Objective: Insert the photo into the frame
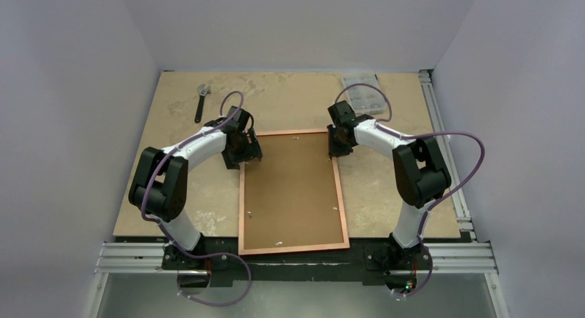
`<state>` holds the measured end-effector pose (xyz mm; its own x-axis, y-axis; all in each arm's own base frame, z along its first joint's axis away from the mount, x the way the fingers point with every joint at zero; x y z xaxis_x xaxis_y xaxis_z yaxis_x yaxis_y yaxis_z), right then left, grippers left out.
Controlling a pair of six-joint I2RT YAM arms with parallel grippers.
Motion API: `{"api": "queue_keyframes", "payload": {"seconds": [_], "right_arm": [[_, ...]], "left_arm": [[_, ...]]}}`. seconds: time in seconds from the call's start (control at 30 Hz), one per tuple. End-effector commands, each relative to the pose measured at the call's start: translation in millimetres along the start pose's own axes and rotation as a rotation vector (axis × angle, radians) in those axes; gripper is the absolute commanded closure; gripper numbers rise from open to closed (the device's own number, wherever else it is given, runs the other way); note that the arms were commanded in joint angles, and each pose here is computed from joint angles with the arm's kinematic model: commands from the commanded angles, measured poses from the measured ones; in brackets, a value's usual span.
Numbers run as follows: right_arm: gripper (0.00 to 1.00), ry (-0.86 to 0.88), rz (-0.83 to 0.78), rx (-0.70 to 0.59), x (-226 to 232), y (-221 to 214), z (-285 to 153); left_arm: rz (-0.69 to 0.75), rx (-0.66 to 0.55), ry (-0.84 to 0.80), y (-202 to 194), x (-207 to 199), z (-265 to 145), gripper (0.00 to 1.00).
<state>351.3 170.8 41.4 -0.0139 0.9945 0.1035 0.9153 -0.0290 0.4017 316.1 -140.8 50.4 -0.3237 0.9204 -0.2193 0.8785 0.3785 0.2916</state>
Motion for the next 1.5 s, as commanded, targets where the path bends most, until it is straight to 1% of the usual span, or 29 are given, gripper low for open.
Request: {"api": "queue_keyframes", "payload": {"seconds": [0.0, 0.03, 0.07, 0.13, 0.27, 0.4, 0.5, 0.63, 0.7, 0.77, 0.83, 0.93, 1.03, 1.13, 1.23, 1.33, 1.4, 1.43, 1.47], "right_arm": [[0.64, 0.085, 0.004, 0.015, 17, -4, -10], [0.54, 0.089, 0.007, 0.009, 18, -2, -12], [0.50, 0.102, 0.009, 0.010, 19, -3, -15], [0.46, 0.129, 0.008, 0.024, 22, -9, -19], [0.44, 0.166, 0.015, 0.061, 21, -30, -26], [0.44, 0.199, 0.038, 0.116, 16, -62, -31], [0.44, 0.228, 0.070, 0.154, 14, -84, -36], [0.44, 0.285, 0.114, 0.192, 14, -111, -47], [0.43, 0.284, 0.125, 0.192, 11, -119, -51], [0.41, 0.270, 0.126, 0.182, 6, -122, -56], [0.35, 0.236, 0.121, 0.152, -1, -119, -61], [0.29, 0.193, 0.102, 0.101, -7, -104, -69], [0.25, 0.141, 0.079, 0.015, -10, -75, -81], [0.22, 0.129, 0.046, -0.052, -7, -47, -91], [0.21, 0.130, 0.033, -0.085, 0, -25, -94], [0.21, 0.173, 0.034, -0.092, 12, -12, -93], [0.21, 0.210, 0.030, -0.083, 21, -8, -90], [0.21, 0.224, 0.032, -0.077, 23, -7, -88], [0.21, 0.240, 0.033, -0.070, 27, -6, -86]], "left_arm": [[0.015, -0.022, -0.024, 12, -8, -13, 0.24], [0.017, -0.018, -0.023, 12, -8, -14, 0.24], [0.021, -0.012, -0.026, 11, -9, -14, 0.25], [0.025, -0.001, -0.030, 12, -11, -12, 0.26], [0.011, 0.050, -0.076, 6, -22, -5, 0.28], [0.024, 0.048, -0.134, 11, -48, -5, 0.30], [0.067, 0.048, -0.163, 17, -74, -8, 0.30], [0.157, 0.045, -0.208, 25, -121, -10, 0.30], [0.197, 0.045, -0.196, 29, -136, -10, 0.29], [0.226, 0.033, -0.178, 34, -142, -12, 0.27], [0.234, 0.013, -0.150, 38, -139, -18, 0.25], [0.238, -0.032, -0.075, 41, -118, -35, 0.22], [0.222, -0.046, -0.056, 27, -94, -56, 0.21], [0.186, -0.015, -0.057, -7, -63, -71, 0.21], [0.139, 0.021, -0.092, -46, -36, -88, 0.20], [0.075, 0.065, -0.146, -88, -15, -104, 0.20], [0.041, 0.069, -0.171, -111, -2, -116, 0.20], [0.020, 0.069, -0.180, -121, 5, -122, 0.19], [-0.010, 0.069, -0.185, -131, 12, -128, 0.15]]}}
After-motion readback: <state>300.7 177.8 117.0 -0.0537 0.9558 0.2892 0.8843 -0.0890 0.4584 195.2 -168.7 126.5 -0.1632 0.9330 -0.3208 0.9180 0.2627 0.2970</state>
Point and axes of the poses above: each gripper's point midway between its finger pads, its own z axis out along the fingers, its own x axis along the line the jaws close on, y = z × x, the point moved 1 cm from there along -z, back along the fingers
